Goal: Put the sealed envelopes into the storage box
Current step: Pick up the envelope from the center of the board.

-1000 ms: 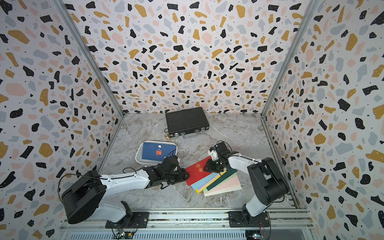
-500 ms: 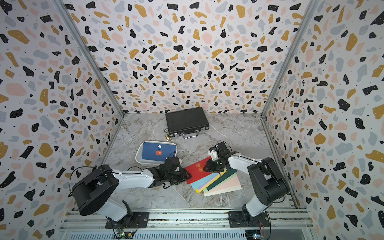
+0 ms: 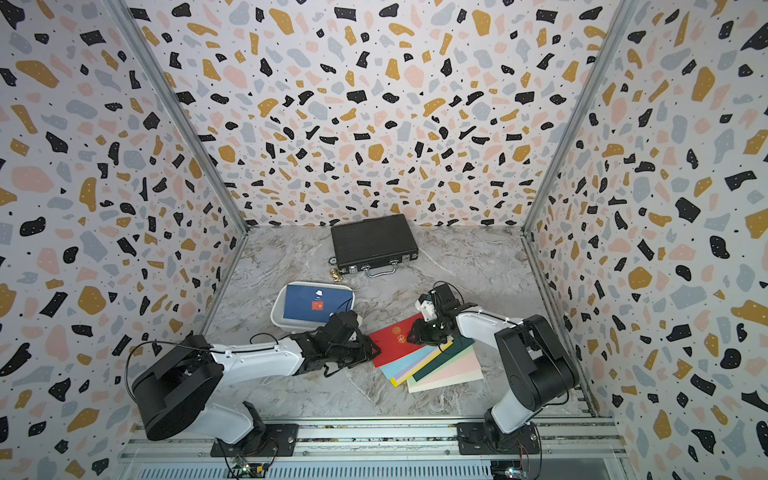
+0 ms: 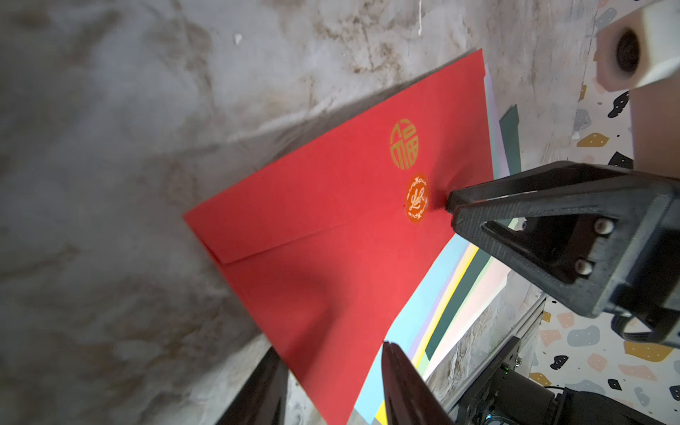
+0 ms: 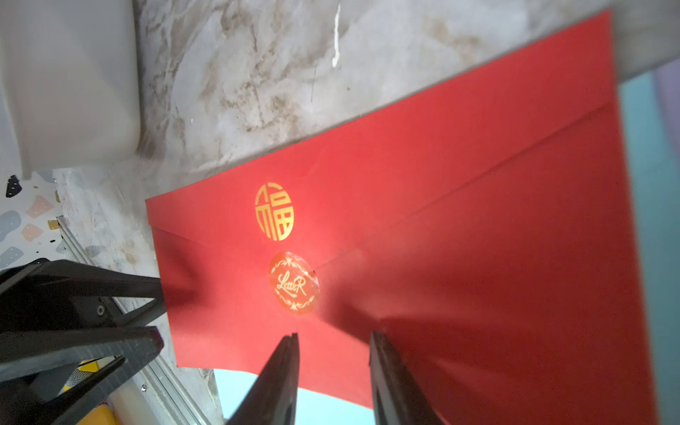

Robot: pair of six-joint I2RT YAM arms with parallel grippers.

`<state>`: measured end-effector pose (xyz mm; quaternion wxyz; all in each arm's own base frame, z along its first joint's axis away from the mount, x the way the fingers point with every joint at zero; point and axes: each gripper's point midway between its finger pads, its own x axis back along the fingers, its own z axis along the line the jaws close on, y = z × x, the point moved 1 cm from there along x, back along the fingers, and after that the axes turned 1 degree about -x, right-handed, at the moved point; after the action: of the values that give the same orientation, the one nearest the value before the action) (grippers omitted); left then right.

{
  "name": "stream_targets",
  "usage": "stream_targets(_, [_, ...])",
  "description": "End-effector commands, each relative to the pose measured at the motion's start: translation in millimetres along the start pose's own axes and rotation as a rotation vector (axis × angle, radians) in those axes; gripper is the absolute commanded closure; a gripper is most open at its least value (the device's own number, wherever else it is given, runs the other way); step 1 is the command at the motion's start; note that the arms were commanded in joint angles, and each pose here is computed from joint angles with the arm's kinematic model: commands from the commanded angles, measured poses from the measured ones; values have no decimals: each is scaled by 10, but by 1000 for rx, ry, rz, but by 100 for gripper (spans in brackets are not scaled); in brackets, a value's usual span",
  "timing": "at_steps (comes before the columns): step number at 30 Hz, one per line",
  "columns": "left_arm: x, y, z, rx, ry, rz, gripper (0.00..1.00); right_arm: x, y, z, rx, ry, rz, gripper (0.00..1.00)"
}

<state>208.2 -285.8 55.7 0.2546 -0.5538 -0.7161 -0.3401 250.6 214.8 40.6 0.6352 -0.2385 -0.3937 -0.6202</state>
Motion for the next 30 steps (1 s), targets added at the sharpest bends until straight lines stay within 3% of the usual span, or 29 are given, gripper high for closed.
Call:
stream_targets(1, [71,122,-119,-44,-15,-41,55,-77,-367,-205,-57,-72,120,62])
stream_targets(11, [87,244,-266,-99,-43,-83,61,-72,-364,-194,-56,-68,118,62])
stream_targets(22, [18,283,-206,-153,-4,-87,100,47,-303,-97,-36,-57,88,62])
stream_targets(24, [63,305,-202,-172,11,-90,100,105,-271,-58,-24,-57,75,62])
stream_targets(30, [455,399,-305,-397,82,-121,100,492,-49,211,51,-60,-21,61])
